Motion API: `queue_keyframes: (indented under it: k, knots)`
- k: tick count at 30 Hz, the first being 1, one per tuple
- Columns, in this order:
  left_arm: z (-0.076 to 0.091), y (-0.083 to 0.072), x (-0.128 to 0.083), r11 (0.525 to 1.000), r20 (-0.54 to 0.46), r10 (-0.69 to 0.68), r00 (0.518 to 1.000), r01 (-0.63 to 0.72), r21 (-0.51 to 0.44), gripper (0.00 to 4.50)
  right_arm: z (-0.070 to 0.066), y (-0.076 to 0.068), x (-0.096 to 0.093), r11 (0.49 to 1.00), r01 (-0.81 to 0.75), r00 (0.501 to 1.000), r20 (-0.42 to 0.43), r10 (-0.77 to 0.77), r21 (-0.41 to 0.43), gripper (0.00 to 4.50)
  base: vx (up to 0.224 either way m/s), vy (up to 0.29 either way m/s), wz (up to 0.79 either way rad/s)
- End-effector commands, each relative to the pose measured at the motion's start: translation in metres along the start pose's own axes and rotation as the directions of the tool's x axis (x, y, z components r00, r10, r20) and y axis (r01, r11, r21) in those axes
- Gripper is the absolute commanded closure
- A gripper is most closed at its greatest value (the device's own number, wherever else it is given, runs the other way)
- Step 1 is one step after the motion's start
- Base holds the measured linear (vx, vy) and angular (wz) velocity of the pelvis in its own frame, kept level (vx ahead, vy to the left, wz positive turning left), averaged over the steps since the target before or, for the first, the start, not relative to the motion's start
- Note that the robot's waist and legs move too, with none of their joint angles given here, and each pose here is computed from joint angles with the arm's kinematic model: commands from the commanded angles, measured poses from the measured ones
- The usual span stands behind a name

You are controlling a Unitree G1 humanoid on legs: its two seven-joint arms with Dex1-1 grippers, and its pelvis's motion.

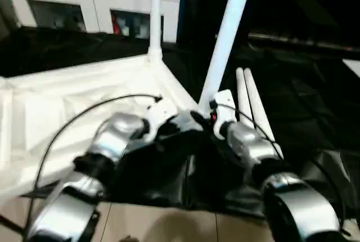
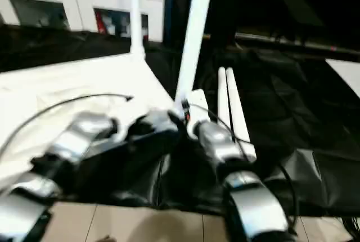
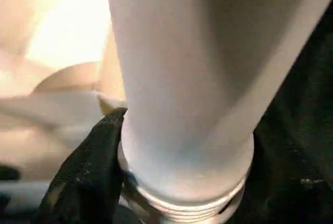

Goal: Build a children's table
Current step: Rotate leg to tighten

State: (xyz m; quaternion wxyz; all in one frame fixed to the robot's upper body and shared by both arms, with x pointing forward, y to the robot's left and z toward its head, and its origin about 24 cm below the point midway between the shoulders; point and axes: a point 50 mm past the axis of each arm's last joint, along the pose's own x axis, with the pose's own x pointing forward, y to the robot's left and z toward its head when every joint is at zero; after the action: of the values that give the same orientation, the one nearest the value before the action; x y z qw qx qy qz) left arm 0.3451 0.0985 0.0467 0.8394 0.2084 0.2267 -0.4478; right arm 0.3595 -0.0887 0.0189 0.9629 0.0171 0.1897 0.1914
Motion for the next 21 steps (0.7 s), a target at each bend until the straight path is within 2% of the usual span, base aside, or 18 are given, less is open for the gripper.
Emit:
queue_keyframes:
  k: [1,4,11,13,16,18,20,21]
  knots:
    - [0.017,-0.009,0.013,1.0,0.005,0.017,1.0,-0.017,-0.005,4.5,-0.029,0.004,-0.001,0.992,0.108,0.981,-0.168,-0.096,0.066,1.77,0.0,0.0,0.0]
    - [0.022,-0.013,0.014,1.0,0.014,-0.001,1.0,0.001,0.006,4.5,-0.023,0.009,0.002,0.993,0.11,0.982,-0.156,-0.102,0.044,1.77,0.0,0.0,0.0]
    - [0.016,-0.011,0.013,1.0,0.011,0.001,1.0,-0.001,0.027,4.5,-0.015,0.015,0.005,0.995,0.069,0.992,-0.114,-0.061,0.069,1.77,0.0,0.0,0.0]
    - [0.015,-0.01,0.012,1.0,0.009,0.003,1.0,-0.003,0.029,4.5,-0.012,0.015,0.005,0.995,0.07,0.993,-0.103,-0.063,0.065,1.22,0.0,0.0,0.0]
    - [0.015,-0.009,0.011,1.0,0.007,0.003,1.0,-0.004,0.031,4.5,-0.007,0.014,0.006,0.995,0.075,0.994,-0.083,-0.069,0.066,0.99,0.0,0.0,0.0]
    - [0.013,-0.008,0.008,0.998,-0.002,0.0,1.0,0.0,0.058,4.5,0.003,0.012,0.007,0.997,0.063,0.998,-0.03,-0.062,0.035,0.88,0.0,0.0,0.0]
    - [0.012,-0.007,0.008,0.998,-0.003,-0.001,1.0,0.001,0.061,4.5,0.004,0.012,0.007,0.998,0.062,0.998,-0.024,-0.061,0.031,0.58,0.0,0.0,0.0]
    - [0.011,-0.006,0.006,0.998,-0.006,-0.001,1.0,0.002,0.068,4.5,0.009,0.011,0.007,0.999,0.048,0.999,0.001,-0.048,0.016,0.58,0.0,0.0,0.0]
